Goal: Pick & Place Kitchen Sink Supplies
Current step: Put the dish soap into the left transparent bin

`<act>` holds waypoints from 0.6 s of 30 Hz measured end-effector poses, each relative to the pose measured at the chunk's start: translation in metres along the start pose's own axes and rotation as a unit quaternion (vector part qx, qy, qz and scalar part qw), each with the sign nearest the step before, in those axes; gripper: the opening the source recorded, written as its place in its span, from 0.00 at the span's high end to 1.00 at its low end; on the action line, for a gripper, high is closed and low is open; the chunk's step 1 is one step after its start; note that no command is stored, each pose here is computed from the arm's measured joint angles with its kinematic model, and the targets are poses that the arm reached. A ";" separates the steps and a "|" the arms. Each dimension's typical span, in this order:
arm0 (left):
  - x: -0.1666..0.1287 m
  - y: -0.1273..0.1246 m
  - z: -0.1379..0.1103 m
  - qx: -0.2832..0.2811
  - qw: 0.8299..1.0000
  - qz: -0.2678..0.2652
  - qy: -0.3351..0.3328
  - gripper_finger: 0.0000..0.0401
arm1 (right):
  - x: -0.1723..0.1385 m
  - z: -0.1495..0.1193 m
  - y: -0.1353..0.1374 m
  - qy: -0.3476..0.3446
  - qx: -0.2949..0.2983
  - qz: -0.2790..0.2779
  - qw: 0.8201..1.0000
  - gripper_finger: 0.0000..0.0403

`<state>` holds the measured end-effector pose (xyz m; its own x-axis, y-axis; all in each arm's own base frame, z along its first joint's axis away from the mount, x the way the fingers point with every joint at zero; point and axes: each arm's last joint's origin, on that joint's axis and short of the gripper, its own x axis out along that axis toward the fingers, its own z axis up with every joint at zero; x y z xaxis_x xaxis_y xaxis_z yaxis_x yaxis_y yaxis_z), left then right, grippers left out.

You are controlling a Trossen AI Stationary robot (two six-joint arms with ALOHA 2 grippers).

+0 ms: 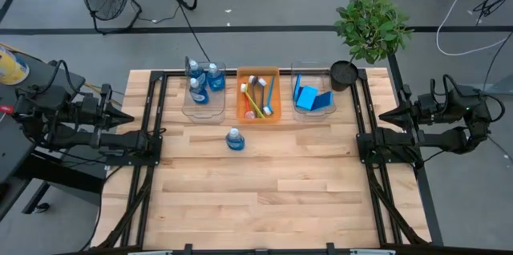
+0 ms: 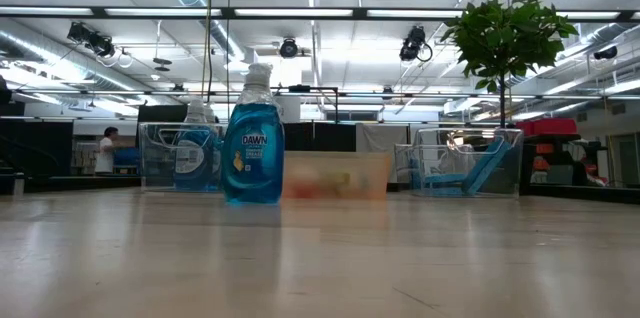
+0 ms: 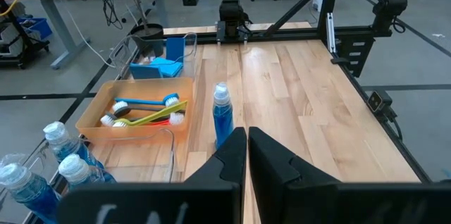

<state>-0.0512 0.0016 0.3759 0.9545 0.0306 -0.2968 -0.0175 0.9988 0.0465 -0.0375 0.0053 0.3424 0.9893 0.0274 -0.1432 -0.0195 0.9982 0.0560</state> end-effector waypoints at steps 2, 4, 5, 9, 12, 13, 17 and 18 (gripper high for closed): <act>0.000 0.000 0.000 0.000 1.000 0.000 0.000 0.94 | 0.000 0.000 0.000 0.000 0.000 0.000 1.000 0.94; 0.000 0.000 0.001 0.000 1.000 0.000 -0.003 0.94 | 0.000 0.000 0.000 0.000 0.000 0.000 1.000 0.94; 0.000 0.000 0.001 0.000 1.000 0.000 -0.007 0.94 | 0.000 0.000 0.000 0.000 0.000 0.000 1.000 0.94; 0.000 0.000 0.003 -0.001 1.000 0.000 -0.015 0.94 | 0.000 0.000 0.000 0.000 0.000 0.000 1.000 0.94; 0.000 0.000 0.003 -0.003 1.000 0.000 -0.015 0.94 | 0.000 0.000 0.000 0.000 0.000 0.000 1.000 0.94; 0.000 0.000 0.003 -0.008 1.000 -0.003 -0.015 0.94 | 0.000 0.000 0.000 0.000 0.000 0.000 1.000 0.94; 0.004 0.000 0.006 -0.010 1.000 -0.005 -0.010 0.94 | 0.000 0.000 0.000 0.000 0.000 0.000 1.000 0.94; 0.005 0.000 0.007 -0.010 1.000 -0.005 -0.007 0.93 | 0.000 0.000 0.000 0.000 0.000 0.000 1.000 0.94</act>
<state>-0.0441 0.0013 0.3806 0.9586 0.0211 -0.2841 -0.0149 0.9996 0.0242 -0.0374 0.0053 0.3424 0.9892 0.0274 -0.1437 -0.0195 0.9982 0.0563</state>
